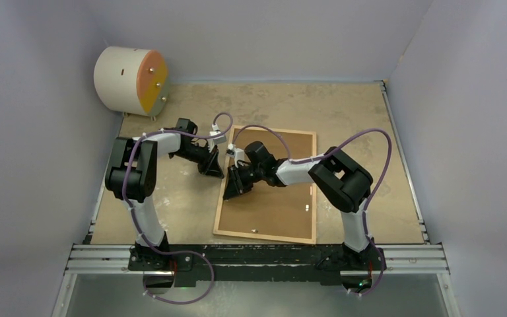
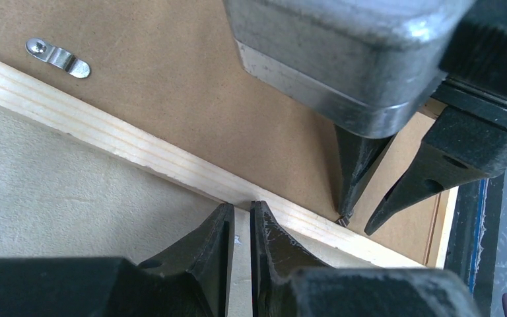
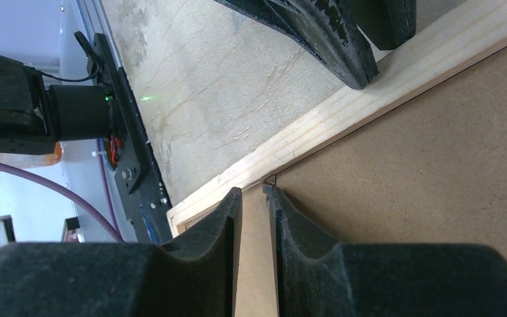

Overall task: Put the photo into the frame
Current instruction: Install the photo frame at the center of the board.

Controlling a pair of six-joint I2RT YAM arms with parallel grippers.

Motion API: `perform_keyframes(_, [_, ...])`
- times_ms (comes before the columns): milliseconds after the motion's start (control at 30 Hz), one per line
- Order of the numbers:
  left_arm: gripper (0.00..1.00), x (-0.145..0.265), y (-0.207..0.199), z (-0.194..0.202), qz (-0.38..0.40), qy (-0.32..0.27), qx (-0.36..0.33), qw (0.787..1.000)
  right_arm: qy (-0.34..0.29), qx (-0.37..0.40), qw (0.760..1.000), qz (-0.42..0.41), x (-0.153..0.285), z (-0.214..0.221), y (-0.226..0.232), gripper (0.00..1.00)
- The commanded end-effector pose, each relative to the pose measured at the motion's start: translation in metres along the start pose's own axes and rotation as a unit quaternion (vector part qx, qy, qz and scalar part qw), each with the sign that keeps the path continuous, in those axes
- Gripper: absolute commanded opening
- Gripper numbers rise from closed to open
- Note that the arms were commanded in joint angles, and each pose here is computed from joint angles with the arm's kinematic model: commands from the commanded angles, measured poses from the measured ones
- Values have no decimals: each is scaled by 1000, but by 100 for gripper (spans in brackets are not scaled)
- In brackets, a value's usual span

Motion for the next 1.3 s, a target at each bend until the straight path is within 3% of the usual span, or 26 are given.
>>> perform_keyframes(0, [16, -15, 7, 44, -7, 80, -19, 997, 31, 22, 999, 5, -8, 12, -4, 24])
perform_keyframes(133, [15, -14, 6, 42, -6, 78, -17, 997, 27, 31, 999, 17, -6, 7, -5, 25])
perform_keyframes(467, [14, -12, 4, 43, -7, 83, -18, 996, -82, -2, 996, 17, 17, -29, -14, 28])
perform_keyframes(733, [13, -12, 5, 43, -7, 83, -18, 996, -64, -20, 998, -3, 4, -13, -14, 26])
perform_keyframes(1267, [10, -13, 5, 45, -6, 86, -14, 996, -33, -23, 999, -9, -9, 7, -14, 14])
Point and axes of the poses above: each gripper's point midway between its finger pads, its own x axis back along the fingers, its own y axis along the line the jaws close on, z = x × y, the point moved 1 cm from there along x, back along the fingers, and after that the axes turned 15 degrees about -x, right-handed, at the moved point
